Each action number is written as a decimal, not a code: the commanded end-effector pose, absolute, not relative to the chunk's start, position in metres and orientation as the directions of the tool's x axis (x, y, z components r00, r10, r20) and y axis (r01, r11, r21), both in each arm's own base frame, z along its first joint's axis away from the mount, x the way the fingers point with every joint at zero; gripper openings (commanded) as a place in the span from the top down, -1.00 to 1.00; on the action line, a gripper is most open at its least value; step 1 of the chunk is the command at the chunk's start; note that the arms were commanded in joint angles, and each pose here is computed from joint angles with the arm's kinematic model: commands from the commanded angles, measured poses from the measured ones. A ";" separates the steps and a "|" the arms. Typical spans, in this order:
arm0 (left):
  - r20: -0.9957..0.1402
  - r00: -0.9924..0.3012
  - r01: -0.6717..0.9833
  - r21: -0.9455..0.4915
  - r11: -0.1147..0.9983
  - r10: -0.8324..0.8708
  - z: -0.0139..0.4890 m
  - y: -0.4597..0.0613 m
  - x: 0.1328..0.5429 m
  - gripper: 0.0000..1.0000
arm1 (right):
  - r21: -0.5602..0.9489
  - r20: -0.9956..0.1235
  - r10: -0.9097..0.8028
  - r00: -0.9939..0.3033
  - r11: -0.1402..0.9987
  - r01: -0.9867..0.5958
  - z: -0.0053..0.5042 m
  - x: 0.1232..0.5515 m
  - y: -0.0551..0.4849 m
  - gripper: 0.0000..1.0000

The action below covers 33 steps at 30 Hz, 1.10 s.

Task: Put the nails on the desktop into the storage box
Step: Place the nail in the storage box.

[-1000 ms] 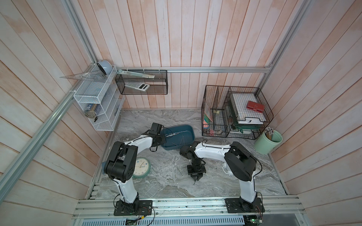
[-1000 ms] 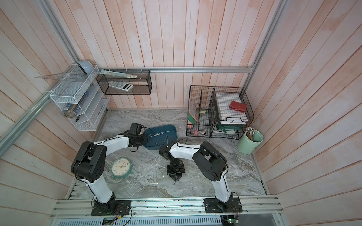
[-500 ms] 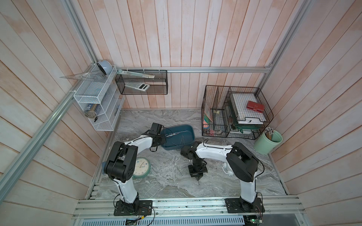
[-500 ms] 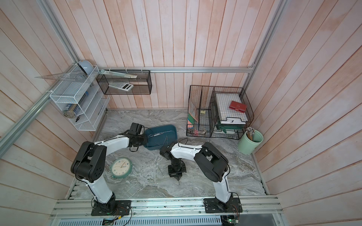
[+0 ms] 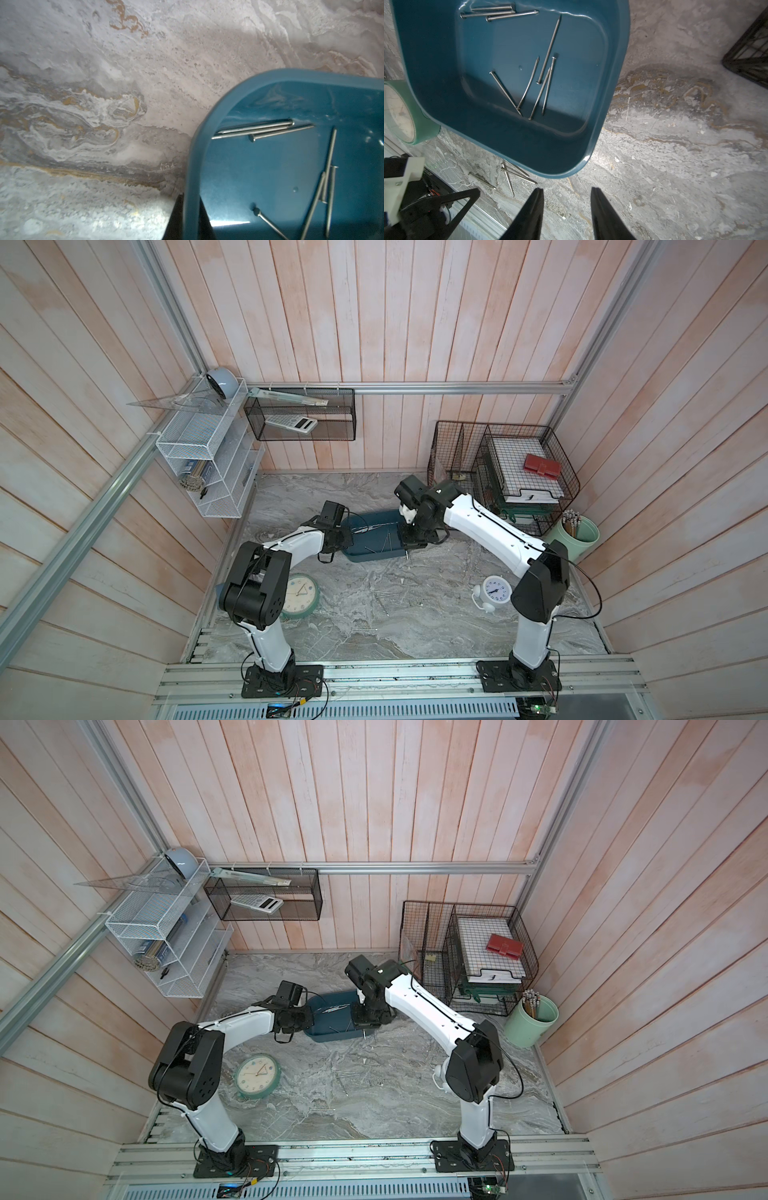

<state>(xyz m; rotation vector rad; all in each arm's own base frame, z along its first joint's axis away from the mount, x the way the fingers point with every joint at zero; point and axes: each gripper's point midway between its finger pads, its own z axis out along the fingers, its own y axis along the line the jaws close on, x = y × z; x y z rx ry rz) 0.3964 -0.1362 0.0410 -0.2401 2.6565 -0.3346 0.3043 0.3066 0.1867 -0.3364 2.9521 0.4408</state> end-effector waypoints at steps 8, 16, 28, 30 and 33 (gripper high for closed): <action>-0.312 -0.928 -0.146 -0.199 0.969 -0.204 0.041 -0.126 0.364 0.75 | 0.304 -0.046 -0.314 -0.948 0.900 -0.312 0.137 0.353 0.341 1.00; -0.340 -0.912 -0.163 -0.219 0.962 -0.232 0.056 -0.127 0.368 0.10 | 0.349 -0.035 -0.324 -0.945 0.882 -0.316 0.128 0.346 0.345 0.41; -0.534 -0.807 -0.155 -0.223 0.962 -0.254 0.155 -0.112 0.356 -0.23 | 0.313 -0.188 -0.310 -0.932 0.881 -0.356 0.182 0.344 0.316 0.06; -0.535 -0.813 -0.133 -0.217 0.967 -0.232 0.166 -0.116 0.335 -0.23 | 0.283 -0.194 -0.306 -0.932 0.892 -0.352 0.185 0.342 0.303 0.06; -0.499 -0.847 -0.092 -0.201 0.975 -0.183 0.166 -0.135 0.290 -0.23 | 0.267 -0.177 -0.284 -0.942 0.908 -0.324 0.179 0.341 0.285 0.06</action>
